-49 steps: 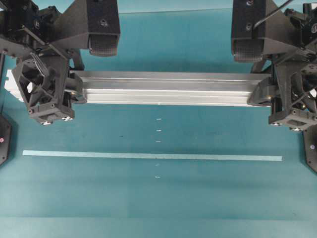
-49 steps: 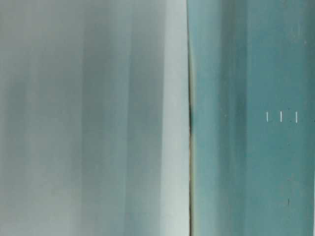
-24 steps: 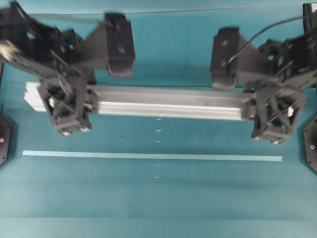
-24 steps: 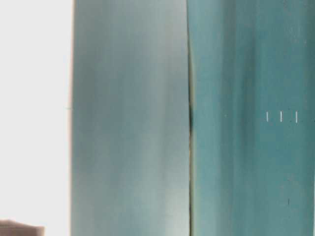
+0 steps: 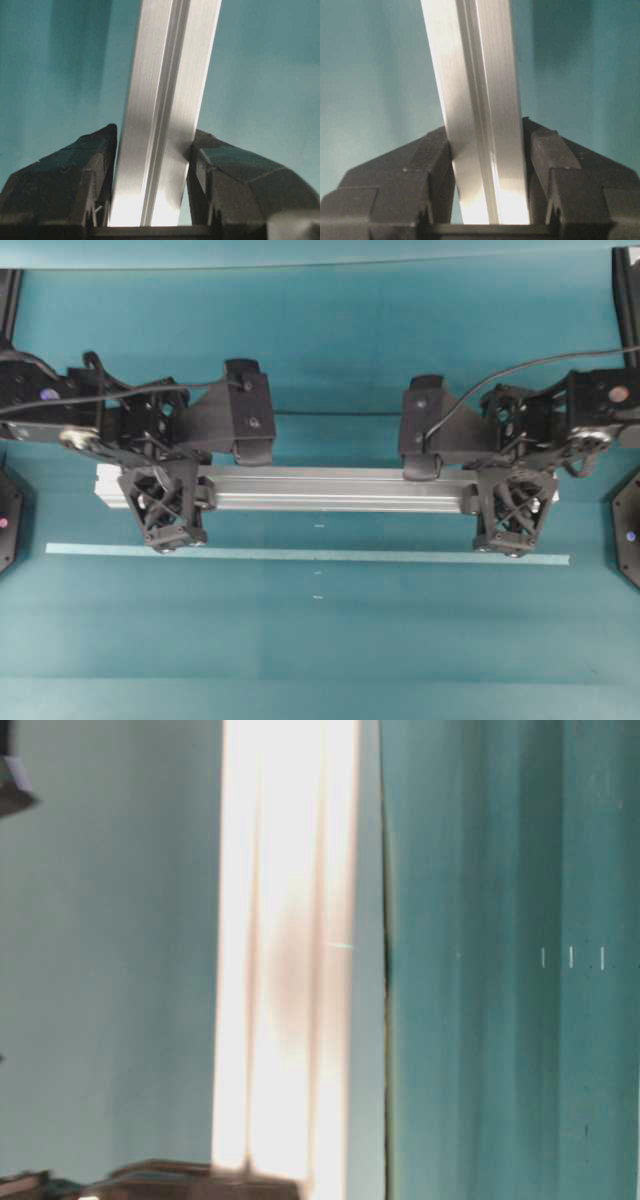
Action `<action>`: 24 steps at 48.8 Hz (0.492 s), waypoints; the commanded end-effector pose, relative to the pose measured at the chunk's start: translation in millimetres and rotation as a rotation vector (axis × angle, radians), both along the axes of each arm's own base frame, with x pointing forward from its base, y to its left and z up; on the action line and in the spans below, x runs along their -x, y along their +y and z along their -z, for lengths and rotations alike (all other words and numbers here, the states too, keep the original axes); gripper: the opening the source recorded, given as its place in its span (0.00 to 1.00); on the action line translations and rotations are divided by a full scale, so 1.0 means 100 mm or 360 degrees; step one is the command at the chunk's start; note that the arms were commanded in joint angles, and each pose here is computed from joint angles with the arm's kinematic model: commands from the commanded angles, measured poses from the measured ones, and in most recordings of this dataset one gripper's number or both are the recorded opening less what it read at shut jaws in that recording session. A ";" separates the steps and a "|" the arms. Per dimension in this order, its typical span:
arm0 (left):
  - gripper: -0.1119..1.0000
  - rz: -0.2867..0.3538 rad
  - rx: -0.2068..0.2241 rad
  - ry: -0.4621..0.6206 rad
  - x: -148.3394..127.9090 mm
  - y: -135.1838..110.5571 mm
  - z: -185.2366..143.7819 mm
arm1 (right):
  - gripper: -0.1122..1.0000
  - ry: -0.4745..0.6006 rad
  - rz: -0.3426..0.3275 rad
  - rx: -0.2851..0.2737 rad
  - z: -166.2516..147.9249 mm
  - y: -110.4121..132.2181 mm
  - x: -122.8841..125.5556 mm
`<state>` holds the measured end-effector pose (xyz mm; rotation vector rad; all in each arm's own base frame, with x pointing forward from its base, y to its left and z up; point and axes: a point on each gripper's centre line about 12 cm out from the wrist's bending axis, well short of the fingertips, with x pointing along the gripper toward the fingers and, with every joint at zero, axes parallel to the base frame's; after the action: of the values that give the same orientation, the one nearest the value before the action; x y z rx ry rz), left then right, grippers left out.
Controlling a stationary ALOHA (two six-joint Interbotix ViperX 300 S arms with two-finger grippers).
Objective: Lift the metal rail with both hands.
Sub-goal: 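Lower the held rail with both grippers onto the table beside the pale strip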
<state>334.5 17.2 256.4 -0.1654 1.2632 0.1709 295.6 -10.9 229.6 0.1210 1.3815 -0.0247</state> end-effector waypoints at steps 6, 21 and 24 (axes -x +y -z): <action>0.40 -0.0058 0.0016 0.0005 -0.05 0.00 0.23 | 0.45 0.0042 -0.0047 0.0002 0.26 0.03 -0.07; 0.40 -0.0027 0.0019 0.0037 -0.07 -0.07 0.61 | 0.45 0.0073 -0.0124 0.0016 0.58 0.06 -0.17; 0.40 -0.0017 0.0020 0.0064 -0.06 -0.09 0.68 | 0.45 0.0083 -0.0134 0.0017 0.64 0.08 -0.17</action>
<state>339.5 8.8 188.5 -0.1670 1.3126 0.1649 310.8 -9.2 168.0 0.0660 1.4443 0.0189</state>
